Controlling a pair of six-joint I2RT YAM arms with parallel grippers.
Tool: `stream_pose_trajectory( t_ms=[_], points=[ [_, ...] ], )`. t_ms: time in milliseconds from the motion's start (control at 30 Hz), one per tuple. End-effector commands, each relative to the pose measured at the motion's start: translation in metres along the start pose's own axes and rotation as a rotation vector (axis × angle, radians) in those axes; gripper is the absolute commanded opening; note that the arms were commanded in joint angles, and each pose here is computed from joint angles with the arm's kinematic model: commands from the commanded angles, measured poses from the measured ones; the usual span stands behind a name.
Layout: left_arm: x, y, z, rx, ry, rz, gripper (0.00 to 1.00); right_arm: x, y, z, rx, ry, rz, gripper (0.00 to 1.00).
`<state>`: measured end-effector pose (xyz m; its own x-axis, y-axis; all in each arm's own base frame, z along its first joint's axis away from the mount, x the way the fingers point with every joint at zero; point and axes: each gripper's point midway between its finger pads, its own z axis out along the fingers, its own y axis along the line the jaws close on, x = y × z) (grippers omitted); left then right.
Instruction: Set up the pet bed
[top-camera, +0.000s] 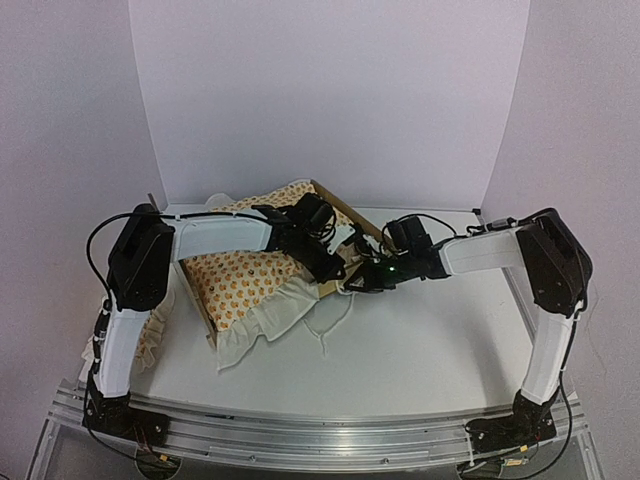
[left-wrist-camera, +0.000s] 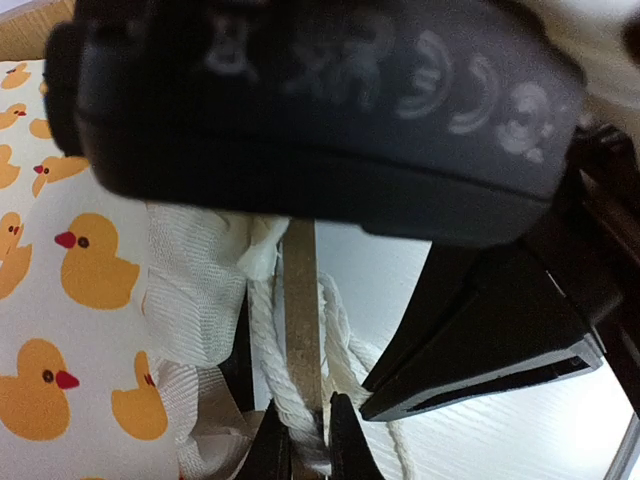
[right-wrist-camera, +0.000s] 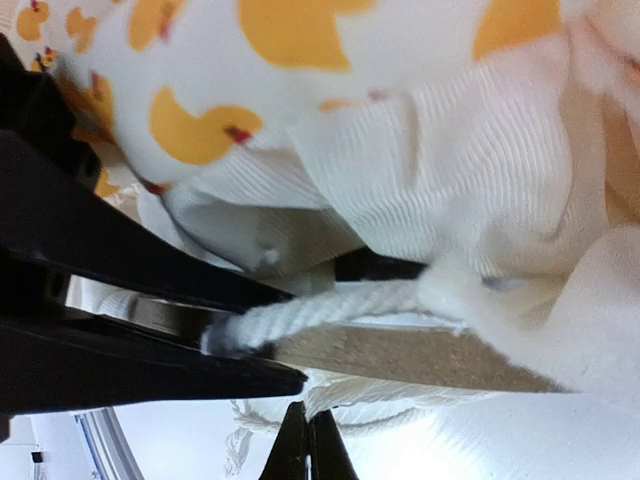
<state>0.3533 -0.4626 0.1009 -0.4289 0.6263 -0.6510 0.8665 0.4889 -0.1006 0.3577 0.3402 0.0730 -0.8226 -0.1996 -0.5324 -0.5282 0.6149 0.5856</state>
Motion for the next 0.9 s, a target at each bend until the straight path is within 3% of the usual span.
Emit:
stream_pose_trajectory(
  t_ms=[0, 333, 433, 633, 767, 867],
  points=[
    [-0.008, -0.013, -0.020, 0.096, -0.013, 0.064, 0.00, -0.031, 0.019, -0.007, -0.073, -0.062, -0.070, 0.00],
    [0.033, -0.057, -0.043, 0.380, 0.062, 0.542, 0.00, -0.011, 0.027, -0.022, -0.088, -0.042, -0.086, 0.00],
    [0.030, -0.054, -0.045, 0.381, 0.069, 0.493, 0.02, -0.009, 0.027, -0.020, -0.091, -0.036, -0.077, 0.00],
    [0.021, -0.039, -0.043, 0.337, 0.054, 0.303, 0.23, -0.020, 0.029, -0.008, -0.111, -0.035, -0.071, 0.00],
    [0.017, -0.027, -0.049, 0.262, 0.052, 0.302, 0.34, -0.012, 0.036, -0.005, -0.127, -0.016, -0.075, 0.00],
    [0.009, -0.033, -0.059, 0.280, 0.025, 0.299, 0.36, -0.008, 0.040, -0.006, -0.132, -0.010, -0.076, 0.00]
  ],
)
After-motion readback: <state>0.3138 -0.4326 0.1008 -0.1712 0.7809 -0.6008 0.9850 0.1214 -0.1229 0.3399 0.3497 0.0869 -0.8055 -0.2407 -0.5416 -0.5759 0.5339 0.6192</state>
